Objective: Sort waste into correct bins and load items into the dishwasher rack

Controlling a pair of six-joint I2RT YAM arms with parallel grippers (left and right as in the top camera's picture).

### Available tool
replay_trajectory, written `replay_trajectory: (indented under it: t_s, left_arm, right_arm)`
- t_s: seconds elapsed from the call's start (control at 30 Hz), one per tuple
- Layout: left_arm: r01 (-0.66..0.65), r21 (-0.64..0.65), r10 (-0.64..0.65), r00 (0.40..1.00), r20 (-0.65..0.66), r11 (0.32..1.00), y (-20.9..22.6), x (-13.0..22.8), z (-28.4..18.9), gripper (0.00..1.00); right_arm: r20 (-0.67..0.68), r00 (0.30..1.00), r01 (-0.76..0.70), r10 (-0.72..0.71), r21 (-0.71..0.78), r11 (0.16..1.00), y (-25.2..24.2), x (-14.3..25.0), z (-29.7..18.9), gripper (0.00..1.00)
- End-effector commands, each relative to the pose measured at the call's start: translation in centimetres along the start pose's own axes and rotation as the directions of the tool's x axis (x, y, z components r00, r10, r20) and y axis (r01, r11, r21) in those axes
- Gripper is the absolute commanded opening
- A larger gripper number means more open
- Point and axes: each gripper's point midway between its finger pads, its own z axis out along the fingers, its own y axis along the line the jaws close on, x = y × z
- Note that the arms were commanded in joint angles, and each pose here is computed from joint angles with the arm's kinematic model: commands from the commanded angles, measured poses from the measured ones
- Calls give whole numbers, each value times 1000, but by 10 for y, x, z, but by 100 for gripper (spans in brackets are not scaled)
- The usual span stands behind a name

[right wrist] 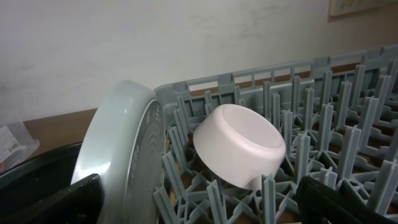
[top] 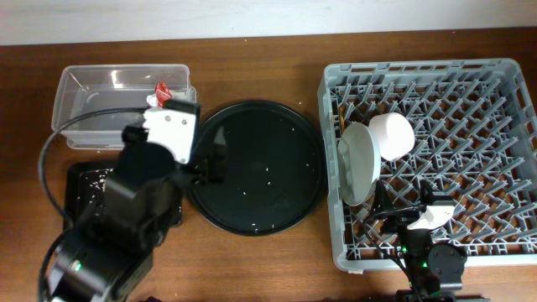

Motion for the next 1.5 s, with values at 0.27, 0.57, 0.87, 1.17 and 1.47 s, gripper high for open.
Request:
replay_trajectory:
  t_s: [0.27,0.57,0.87,1.17,1.47]
  left_arm:
    - [18,-93,-3,988,152,995,51,82,-19,99]
    - [54,-116,-19,959,284,992,53,151,-5,99]
    - [56,-116,-18,953,302,992,45,212,27,99]
    - [45,-84,-17,952,306,995,38,225,35,99]
    - [45,-84,-17,952,305,995,38,225,35,99]
  right_arm:
    - [-1,1000,7,-7,-5,1000,0,2,0,98]
    - [-1,1000,7,-7,-5,1000,0,2,0,98]
    - [-1,1000,7,-7,-5,1000,0,2,0,98]
    - [-1,1000,7,-7,-5,1000,0,2,0,98]
    - [-1,1000,7,-7,-5,1000,0,2,0,98]
